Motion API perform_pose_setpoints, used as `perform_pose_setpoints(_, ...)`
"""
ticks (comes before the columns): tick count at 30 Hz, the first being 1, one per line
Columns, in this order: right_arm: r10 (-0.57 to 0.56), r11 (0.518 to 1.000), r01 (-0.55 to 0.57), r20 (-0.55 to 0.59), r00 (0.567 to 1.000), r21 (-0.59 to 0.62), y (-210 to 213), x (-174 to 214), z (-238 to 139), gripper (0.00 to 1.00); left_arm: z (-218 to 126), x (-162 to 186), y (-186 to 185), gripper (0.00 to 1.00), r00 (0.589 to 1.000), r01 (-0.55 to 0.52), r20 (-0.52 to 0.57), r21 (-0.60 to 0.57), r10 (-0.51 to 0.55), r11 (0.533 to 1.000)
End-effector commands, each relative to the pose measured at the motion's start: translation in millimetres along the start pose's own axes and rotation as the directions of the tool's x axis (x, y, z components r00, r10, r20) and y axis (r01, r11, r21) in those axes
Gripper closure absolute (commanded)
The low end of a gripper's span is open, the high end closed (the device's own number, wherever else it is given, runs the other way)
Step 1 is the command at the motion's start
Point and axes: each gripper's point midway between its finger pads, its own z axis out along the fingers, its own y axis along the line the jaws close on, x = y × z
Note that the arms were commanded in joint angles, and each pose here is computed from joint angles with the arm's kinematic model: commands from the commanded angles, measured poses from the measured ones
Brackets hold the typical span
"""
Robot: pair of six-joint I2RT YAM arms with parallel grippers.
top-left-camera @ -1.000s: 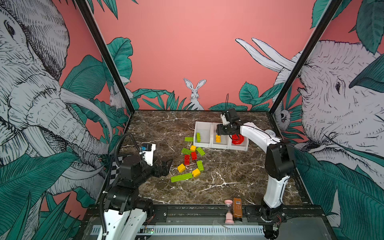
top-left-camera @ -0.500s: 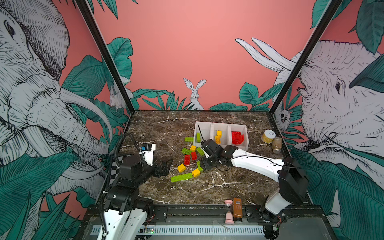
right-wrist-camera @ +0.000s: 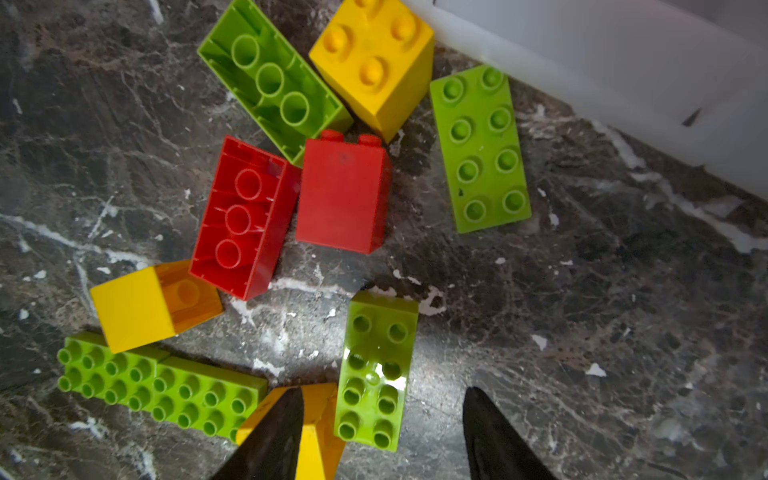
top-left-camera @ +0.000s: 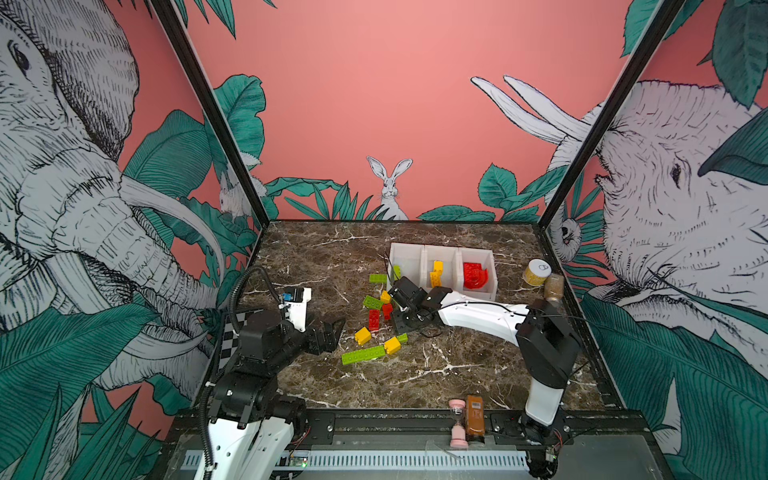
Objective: Sort the legos into containers by color
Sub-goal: 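Move the right gripper back down to a lime-green 2x2 brick, then close the right gripper on the green brick and lift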
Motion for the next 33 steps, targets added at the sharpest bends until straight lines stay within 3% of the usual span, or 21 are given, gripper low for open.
perform_pose_setpoints(1, -0.013, 1.0, 0.012, 0.014, 1.0, 0.027, 0, -10, 5, 0.4, 3, 1, 0, 0.01, 1.0, -0.012, 0.002, 0.005, 0.012, 1.0)
perform_pose_setpoints(20, -0.019, 0.999, 0.02, -0.043, 0.999, 0.038, -3, 5, 35, 0.47, 2, 1, 1, 0.01, 1.0, -0.01, 0.005, 0.0, 0.01, 1.0)
perform_pose_setpoints(33, 0.001, 0.999, 0.0, -0.007, 1.0, 0.044, -18, 16, 22, 0.71, 3, 2, 3, 0.01, 1.0, -0.007, -0.006, -0.011, 0.007, 1.0)
